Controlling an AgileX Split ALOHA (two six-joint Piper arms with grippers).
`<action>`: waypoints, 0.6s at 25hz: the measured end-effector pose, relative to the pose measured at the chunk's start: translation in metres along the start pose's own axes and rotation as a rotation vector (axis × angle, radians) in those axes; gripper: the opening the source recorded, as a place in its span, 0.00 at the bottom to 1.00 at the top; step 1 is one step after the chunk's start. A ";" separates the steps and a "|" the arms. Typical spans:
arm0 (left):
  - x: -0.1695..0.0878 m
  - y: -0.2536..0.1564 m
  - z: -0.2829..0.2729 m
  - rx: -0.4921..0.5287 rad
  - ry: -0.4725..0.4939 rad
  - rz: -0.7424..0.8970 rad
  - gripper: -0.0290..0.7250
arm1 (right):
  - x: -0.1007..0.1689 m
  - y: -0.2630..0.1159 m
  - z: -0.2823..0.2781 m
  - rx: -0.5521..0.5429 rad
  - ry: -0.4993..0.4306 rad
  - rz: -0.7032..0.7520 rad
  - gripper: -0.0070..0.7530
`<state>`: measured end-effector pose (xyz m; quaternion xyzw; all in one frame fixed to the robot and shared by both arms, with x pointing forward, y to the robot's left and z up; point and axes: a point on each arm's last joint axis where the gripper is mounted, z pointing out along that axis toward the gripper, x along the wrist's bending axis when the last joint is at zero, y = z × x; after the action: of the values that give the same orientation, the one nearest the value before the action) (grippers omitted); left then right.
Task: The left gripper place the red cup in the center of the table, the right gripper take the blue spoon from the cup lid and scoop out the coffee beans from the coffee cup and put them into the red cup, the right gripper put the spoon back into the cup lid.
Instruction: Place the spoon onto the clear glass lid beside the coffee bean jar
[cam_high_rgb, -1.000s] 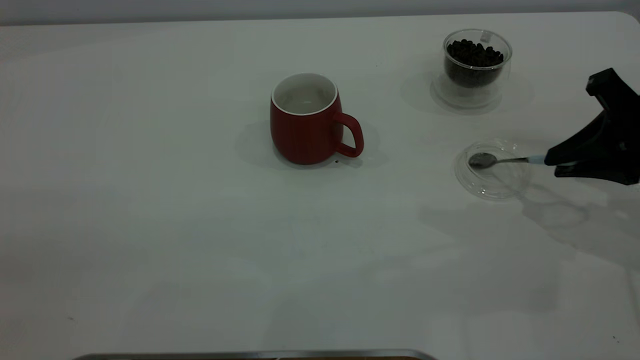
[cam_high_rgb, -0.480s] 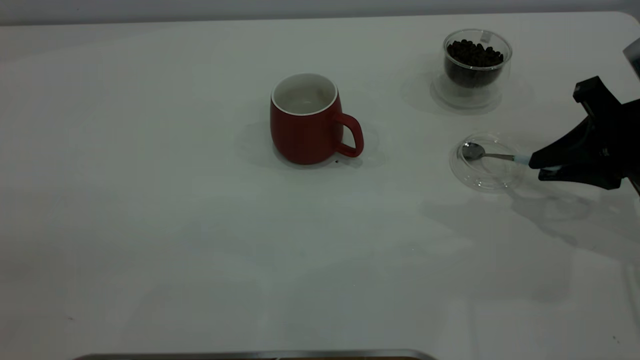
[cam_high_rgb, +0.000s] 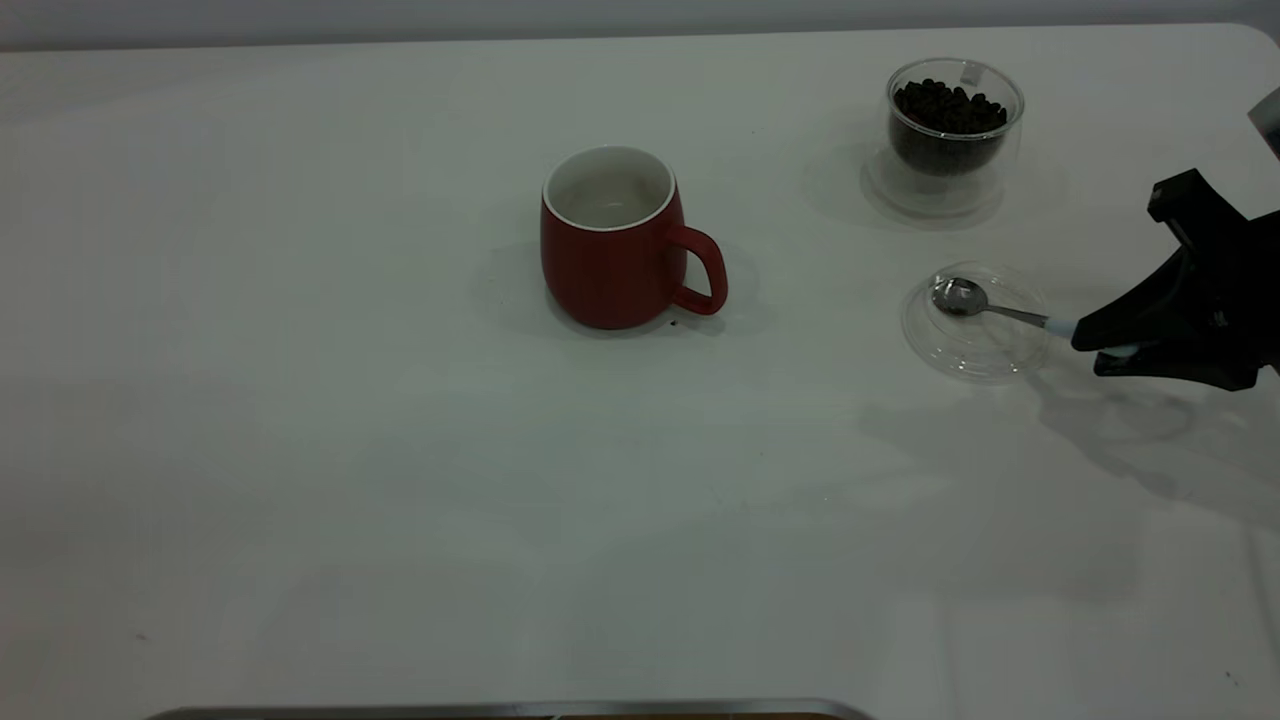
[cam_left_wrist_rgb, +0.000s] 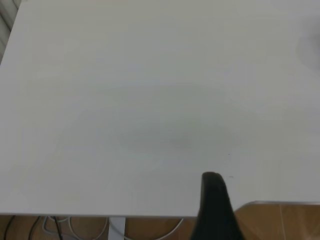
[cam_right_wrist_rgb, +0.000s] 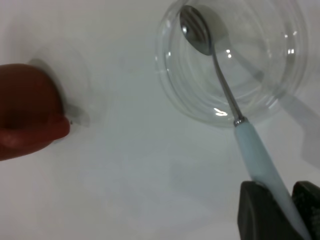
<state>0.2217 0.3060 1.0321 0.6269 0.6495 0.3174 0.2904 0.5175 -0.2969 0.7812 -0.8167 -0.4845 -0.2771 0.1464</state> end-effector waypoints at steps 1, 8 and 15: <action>0.000 0.000 0.000 0.000 0.000 0.000 0.82 | 0.000 0.000 0.000 -0.001 -0.004 0.000 0.19; 0.000 0.000 0.000 0.000 0.000 0.000 0.82 | -0.002 0.000 0.000 -0.004 -0.026 0.000 0.23; 0.000 0.000 0.000 0.000 0.000 0.000 0.82 | -0.008 0.002 0.000 -0.015 -0.091 0.003 0.32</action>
<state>0.2217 0.3060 1.0321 0.6269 0.6495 0.3174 0.2904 0.5166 -0.3039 0.7758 -0.8305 -0.4872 -0.2429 0.1184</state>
